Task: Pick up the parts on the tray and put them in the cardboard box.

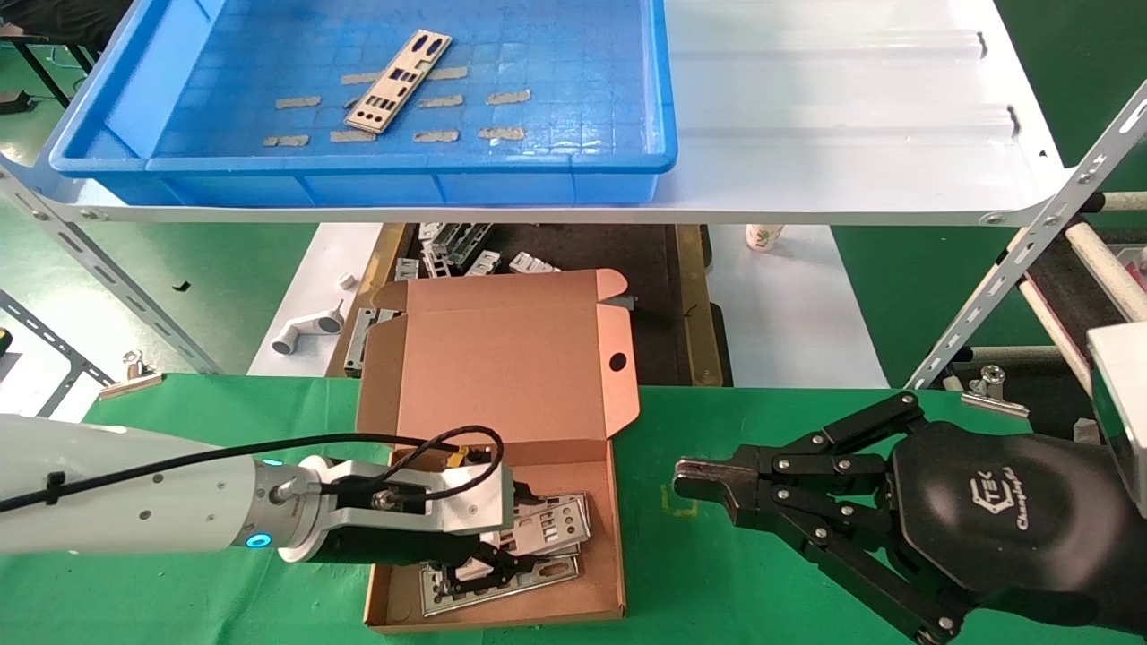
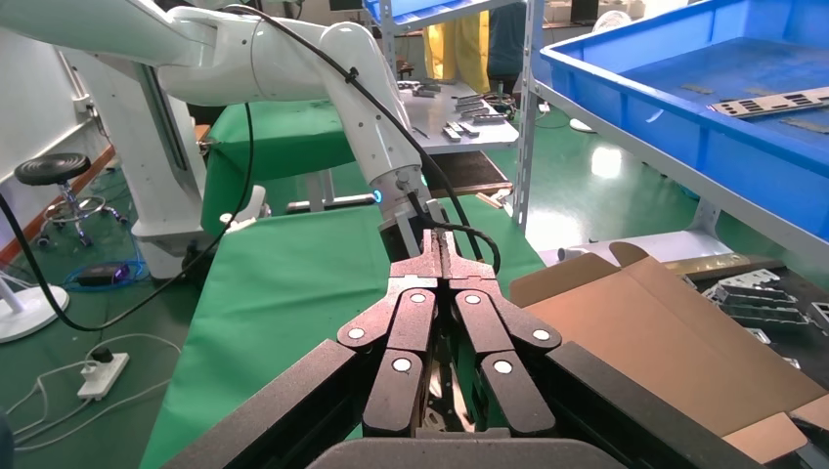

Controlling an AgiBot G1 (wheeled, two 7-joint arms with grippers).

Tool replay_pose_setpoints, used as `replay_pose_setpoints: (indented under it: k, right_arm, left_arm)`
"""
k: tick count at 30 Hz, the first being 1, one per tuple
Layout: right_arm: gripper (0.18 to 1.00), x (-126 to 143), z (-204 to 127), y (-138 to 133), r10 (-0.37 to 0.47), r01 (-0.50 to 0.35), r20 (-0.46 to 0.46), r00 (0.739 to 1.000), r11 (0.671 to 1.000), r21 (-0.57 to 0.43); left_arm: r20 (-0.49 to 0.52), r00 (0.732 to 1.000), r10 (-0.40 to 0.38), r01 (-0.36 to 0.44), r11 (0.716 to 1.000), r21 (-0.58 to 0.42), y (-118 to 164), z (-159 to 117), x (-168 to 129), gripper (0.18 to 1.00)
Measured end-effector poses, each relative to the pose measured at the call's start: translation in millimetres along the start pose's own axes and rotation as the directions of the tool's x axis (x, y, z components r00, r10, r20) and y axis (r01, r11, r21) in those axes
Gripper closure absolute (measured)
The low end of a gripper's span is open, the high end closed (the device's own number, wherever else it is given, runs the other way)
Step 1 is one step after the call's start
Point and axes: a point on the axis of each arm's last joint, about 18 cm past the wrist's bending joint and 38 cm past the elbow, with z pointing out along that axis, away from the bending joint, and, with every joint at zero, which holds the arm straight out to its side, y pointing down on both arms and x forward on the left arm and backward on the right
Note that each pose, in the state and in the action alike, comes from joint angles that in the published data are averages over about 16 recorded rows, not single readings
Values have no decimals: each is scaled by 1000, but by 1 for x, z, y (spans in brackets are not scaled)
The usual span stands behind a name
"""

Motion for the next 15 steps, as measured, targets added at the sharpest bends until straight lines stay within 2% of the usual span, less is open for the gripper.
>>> replay_pose_setpoints:
  k: [7,15]
  right_arm:
    - [988,0,0,0,0,0,0,1000,1000,0]
    - [988,0,0,0,0,0,0,1000,1000,0]
  left_arm:
    - [6,1000,-10,10,1000,14,-3,-5,-4,592]
    - [-18,997,-69,70,994,83,-15,-30,-9,442]
